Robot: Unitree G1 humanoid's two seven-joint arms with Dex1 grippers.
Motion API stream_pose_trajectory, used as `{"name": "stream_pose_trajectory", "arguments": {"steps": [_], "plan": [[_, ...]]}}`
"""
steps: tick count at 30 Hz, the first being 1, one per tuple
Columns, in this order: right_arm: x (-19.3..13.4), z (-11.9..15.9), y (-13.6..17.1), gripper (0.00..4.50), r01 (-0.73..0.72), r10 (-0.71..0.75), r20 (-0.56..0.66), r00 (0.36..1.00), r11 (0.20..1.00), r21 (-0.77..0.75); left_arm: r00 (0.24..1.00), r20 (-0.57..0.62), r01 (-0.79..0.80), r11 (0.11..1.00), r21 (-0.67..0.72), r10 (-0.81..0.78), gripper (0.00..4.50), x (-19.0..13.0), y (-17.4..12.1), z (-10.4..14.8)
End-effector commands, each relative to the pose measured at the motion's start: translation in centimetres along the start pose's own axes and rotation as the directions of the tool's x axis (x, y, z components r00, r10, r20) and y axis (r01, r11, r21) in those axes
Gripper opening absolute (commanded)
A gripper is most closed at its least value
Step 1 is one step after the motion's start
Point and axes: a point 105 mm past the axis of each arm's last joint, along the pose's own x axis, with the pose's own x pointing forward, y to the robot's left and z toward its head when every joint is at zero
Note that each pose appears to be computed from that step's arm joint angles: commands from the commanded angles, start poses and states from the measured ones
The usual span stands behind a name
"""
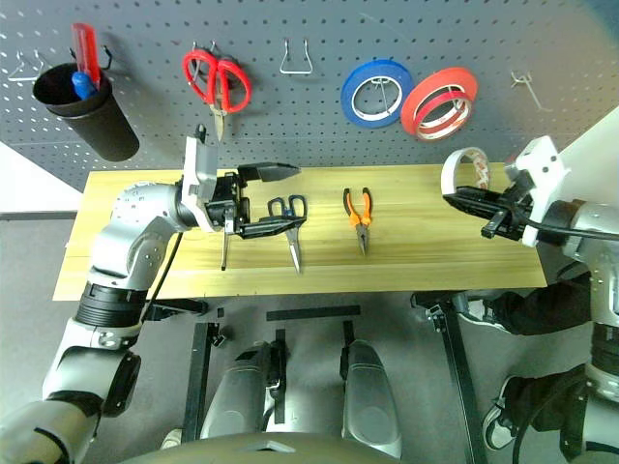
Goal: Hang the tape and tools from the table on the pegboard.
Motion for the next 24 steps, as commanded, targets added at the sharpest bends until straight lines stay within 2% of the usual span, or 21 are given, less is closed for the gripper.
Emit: {"name": "stream_pose_trajectory", "arguments": {"steps": [1, 7, 11, 16, 24], "plan": [[-1.3, 2.7, -0.7, 0.02, 0.059, -0.054, 0.07, 0.996, 0.995, -0.084, 0.999, 0.043, -0.009, 0.998, 0.057, 0.007, 4.02, -0.2, 0.5, 1.6], [-0.9, 4.5, -1.9, 0.02, 0.109, -0.09, 0.122, 0.988, 0.981, -0.16, 0.997, 0.071, -0.042, 0.995, 0.085, 0.036, 4.02, -0.1, 1.6, 2.3], [0.0, 4.0, -4.2, 0.02, 0.209, -0.189, 0.102, 0.977, 0.949, -0.235, 0.992, 0.108, -0.073, 0.99, 0.122, 0.06, 4.02, 0.2, 2.4, 3.4], [1.0, 3.4, -5.2, 0.02, 0.215, -0.199, 0.089, 0.976, 0.942, -0.256, 0.983, 0.154, -0.125, 0.979, 0.162, 0.1, 4.02, 0.3, 3.4, 4.9], [0.5, 3.4, -6.2, 0.02, 0.232, -0.216, 0.086, 0.973, 0.933, -0.275, 0.981, 0.165, -0.128, 0.981, 0.143, 0.104, 4.02, 0.8, 3.3, 4.8]]}}
